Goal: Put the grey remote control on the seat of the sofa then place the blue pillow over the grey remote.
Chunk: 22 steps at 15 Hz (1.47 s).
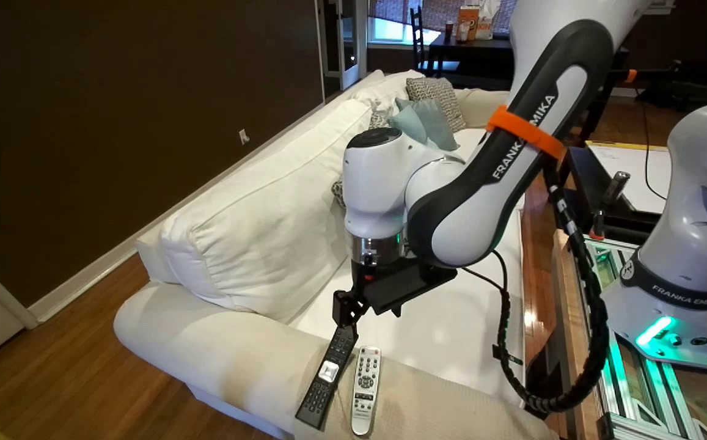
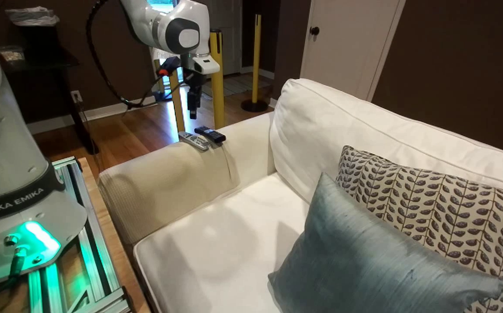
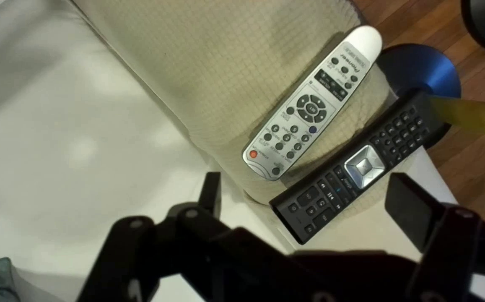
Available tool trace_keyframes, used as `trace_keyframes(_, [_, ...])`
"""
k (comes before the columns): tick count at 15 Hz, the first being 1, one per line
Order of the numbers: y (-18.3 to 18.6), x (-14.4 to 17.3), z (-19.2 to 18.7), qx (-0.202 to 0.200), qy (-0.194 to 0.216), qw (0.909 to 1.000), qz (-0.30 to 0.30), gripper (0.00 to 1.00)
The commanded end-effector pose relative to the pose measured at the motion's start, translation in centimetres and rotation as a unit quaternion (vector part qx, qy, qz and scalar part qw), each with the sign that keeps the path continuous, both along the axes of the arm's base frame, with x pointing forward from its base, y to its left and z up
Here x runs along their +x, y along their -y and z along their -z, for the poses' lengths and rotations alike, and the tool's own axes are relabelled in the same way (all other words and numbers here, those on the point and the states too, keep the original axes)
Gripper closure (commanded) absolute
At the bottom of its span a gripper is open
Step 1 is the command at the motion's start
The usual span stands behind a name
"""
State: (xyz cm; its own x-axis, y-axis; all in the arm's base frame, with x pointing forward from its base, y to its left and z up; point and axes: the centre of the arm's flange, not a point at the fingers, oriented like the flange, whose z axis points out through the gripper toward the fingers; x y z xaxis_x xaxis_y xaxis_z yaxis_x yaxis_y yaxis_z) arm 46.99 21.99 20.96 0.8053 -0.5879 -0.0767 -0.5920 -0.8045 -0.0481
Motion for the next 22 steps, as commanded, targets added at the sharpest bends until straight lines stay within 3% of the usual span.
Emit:
trace_keyframes(1, [-0.2, 0.2, 0.7, -0.002, -0.004, 1.0, 0.009, 0.0])
trace_keyframes(5, [-0.6, 0.8, 1.8, -0.003, -0.011, 0.9998, 0.016, 0.0])
trace_keyframes(12, [-2.9, 0.5, 6.0, 0.035, -0.055, 0.9974, 0.031, 0.0])
trace_keyframes(22, [-3.7, 0.8, 12.0, 0.019, -0.072, 0.9966, 0.035, 0.0])
